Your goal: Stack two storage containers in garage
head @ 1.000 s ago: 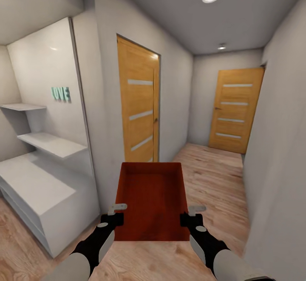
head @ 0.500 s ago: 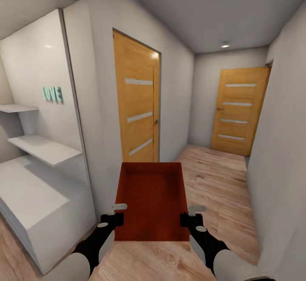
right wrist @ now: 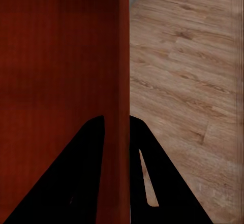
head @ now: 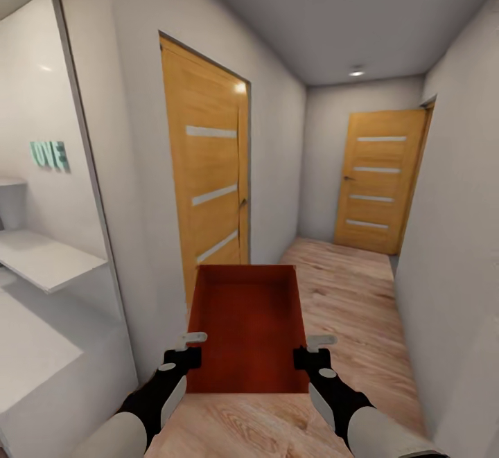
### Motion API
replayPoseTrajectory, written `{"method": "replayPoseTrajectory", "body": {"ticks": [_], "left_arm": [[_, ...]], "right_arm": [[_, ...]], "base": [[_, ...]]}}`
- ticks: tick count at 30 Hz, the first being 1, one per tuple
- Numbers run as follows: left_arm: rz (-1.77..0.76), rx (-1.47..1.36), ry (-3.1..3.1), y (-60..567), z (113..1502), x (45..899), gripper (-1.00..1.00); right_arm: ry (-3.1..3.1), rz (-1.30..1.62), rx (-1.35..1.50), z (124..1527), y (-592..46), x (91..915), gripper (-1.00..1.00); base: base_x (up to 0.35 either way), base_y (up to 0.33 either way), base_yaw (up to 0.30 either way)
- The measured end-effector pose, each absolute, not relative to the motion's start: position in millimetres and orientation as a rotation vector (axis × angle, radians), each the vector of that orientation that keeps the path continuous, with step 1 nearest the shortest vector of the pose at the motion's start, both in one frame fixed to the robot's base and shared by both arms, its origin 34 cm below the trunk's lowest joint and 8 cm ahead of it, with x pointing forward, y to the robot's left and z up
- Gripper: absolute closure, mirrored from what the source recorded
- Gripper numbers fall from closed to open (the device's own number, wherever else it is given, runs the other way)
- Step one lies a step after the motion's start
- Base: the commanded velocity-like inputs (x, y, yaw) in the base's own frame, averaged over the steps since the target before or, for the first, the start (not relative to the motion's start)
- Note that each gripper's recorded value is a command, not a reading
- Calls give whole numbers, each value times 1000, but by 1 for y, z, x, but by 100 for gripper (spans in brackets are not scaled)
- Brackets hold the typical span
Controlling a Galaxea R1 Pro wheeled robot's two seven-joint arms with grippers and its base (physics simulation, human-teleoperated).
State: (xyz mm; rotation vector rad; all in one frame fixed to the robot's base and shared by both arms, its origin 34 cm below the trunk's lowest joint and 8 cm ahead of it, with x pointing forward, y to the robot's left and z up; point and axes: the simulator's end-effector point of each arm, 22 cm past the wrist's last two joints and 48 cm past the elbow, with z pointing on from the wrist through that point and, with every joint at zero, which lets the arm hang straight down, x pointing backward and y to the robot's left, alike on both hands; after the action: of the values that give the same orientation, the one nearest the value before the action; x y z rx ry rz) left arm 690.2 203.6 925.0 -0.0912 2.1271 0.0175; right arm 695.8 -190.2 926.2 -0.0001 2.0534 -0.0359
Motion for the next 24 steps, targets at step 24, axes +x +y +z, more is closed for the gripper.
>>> {"method": "replayPoseTrajectory", "body": {"ticks": [24], "left_arm": [[19,-92,2127,202,925,690,100]], "right_arm": [[2053,-37,-1,926,-191,696,100]], "base": [[323,0,-254]]}}
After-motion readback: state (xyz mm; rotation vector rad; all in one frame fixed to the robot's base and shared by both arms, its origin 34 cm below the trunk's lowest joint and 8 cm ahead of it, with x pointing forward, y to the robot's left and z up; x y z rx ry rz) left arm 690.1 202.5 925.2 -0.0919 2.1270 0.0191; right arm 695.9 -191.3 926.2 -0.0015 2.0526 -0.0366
